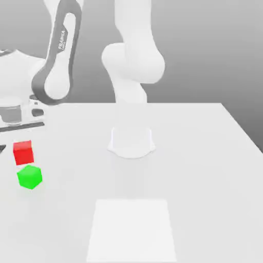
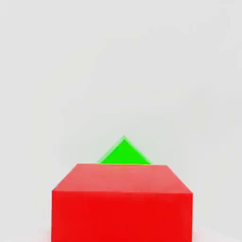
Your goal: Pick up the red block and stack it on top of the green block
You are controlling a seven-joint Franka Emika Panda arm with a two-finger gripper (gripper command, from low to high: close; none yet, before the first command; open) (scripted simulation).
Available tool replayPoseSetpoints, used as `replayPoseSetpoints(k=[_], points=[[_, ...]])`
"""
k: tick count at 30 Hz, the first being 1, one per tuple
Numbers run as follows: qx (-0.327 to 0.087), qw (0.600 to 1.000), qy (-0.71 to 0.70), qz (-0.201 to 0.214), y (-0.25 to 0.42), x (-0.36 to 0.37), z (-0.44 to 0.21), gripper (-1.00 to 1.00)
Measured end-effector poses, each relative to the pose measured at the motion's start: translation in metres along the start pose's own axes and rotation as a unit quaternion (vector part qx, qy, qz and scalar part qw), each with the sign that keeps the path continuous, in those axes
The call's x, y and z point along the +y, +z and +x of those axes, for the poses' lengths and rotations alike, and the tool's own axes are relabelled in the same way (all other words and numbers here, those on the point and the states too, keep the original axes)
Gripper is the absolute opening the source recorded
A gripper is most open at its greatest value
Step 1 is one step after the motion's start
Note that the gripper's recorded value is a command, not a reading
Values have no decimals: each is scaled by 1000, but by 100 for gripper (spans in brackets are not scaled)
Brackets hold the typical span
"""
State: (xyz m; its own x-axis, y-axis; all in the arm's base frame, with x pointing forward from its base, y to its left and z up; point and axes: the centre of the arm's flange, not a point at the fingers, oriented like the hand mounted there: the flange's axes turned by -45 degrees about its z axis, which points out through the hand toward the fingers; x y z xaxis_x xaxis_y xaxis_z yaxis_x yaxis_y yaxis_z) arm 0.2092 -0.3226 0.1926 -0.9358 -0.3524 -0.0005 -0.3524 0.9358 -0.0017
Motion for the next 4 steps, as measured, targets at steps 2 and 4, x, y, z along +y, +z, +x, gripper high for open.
replayPoseSetpoints(k=[2,4], points=[[0,1000,0,0,8,1,0,100],[0,1000,0,0,8,1,0,100]])
